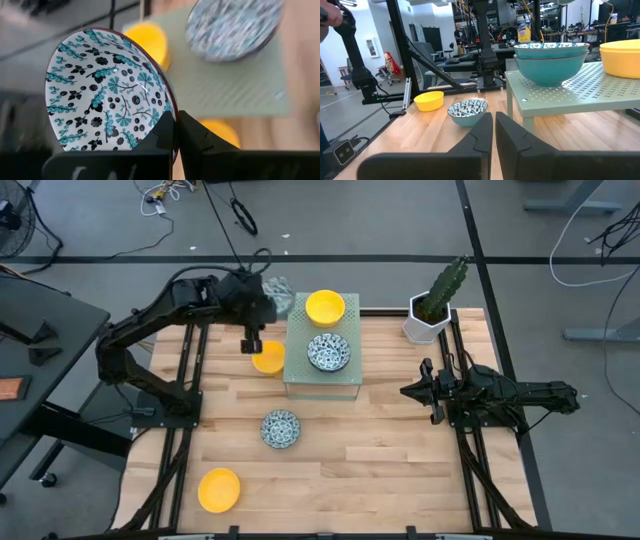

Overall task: Pick & Place Mini bowls
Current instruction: Stack the blue and white bowl on top of the other blue and white bowls on the shelf

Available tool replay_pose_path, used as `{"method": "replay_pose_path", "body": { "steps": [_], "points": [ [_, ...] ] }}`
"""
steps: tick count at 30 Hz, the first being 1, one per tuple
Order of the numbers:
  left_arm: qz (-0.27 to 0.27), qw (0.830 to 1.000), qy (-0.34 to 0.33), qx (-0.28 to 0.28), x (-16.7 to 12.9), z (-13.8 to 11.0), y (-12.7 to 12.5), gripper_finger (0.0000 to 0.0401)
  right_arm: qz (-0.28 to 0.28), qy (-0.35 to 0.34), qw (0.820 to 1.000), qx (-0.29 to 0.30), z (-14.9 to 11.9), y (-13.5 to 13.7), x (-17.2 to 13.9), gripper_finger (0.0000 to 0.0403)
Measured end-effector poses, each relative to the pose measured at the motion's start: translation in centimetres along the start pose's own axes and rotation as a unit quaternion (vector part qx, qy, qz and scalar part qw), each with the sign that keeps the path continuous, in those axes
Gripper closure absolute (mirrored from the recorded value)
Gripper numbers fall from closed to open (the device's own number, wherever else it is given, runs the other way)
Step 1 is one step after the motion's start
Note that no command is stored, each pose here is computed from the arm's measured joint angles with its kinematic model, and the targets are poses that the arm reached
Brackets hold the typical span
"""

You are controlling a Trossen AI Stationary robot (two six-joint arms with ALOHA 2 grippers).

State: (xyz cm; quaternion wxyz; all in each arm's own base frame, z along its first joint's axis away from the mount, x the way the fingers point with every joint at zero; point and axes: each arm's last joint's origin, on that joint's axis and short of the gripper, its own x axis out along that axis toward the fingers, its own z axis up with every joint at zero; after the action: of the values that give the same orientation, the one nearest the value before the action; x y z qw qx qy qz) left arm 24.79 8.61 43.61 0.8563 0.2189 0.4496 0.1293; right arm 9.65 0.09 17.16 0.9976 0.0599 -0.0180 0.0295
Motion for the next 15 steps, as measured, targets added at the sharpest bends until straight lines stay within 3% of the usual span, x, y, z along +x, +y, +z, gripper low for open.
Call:
{"method": "replay_pose_path", "body": {
  "steps": [4,15],
  "points": [
    [-0.031,0.999,-0.034,0.01,0.3,0.9,-0.7,0.0391,0.0,0.0,1.0,0.0,0.0,0.0,0.0,0.0376],
    [-0.054,0.996,-0.061,0.042,0.5,2.2,-2.2,0.0391,0.0,0.0,1.0,0.0,0.0,0.0,0.0,0.0376]
  ]
}}
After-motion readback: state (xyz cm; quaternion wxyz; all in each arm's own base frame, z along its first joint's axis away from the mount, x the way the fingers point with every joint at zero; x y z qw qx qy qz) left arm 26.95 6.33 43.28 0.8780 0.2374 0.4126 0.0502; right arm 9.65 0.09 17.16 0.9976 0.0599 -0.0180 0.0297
